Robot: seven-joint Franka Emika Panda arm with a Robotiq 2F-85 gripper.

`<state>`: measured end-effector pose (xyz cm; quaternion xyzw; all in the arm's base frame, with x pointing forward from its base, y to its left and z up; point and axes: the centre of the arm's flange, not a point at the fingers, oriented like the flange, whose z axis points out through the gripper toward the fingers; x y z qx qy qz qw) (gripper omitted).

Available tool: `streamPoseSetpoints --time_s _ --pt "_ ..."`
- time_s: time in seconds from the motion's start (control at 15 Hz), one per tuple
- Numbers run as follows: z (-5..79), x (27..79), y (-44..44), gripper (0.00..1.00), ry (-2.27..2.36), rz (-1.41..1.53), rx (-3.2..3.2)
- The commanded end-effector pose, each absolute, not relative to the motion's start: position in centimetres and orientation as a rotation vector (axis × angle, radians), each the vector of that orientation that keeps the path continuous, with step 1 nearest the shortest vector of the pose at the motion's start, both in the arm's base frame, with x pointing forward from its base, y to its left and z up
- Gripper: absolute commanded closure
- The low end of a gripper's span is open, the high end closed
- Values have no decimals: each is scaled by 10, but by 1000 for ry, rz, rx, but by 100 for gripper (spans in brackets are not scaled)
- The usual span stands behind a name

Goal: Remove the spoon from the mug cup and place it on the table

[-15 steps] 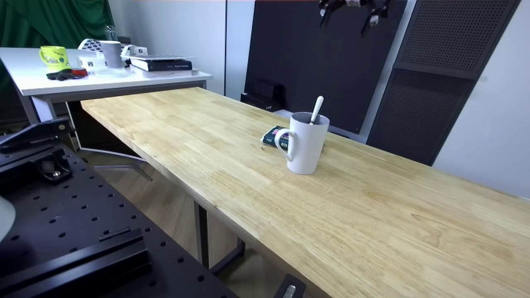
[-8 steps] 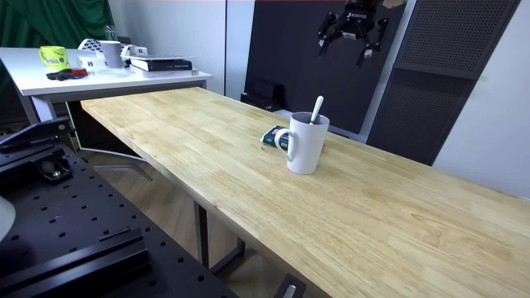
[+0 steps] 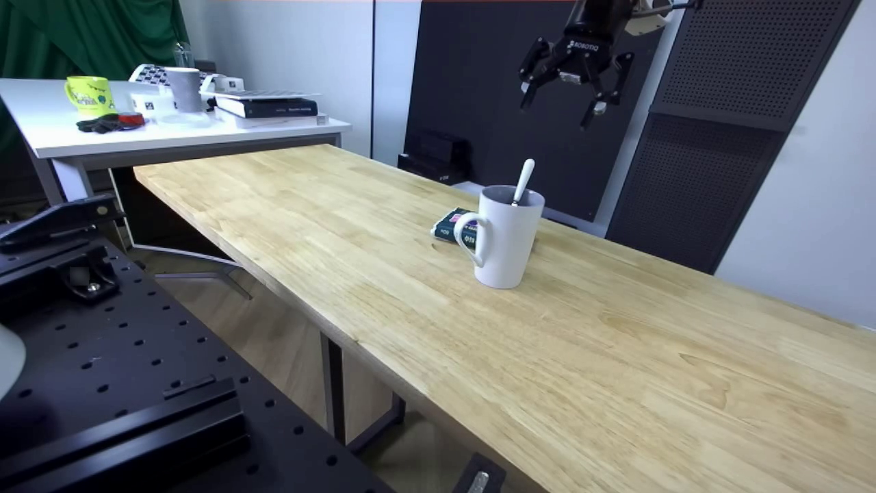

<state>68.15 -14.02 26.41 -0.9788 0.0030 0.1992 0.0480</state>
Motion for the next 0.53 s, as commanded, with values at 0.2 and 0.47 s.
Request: streamPoseSetpoints --time_s 0.2,0.47 --pt "254 674 -145 0 12 641 -2968" --pt "253 673 -146 0 11 644 -2966"
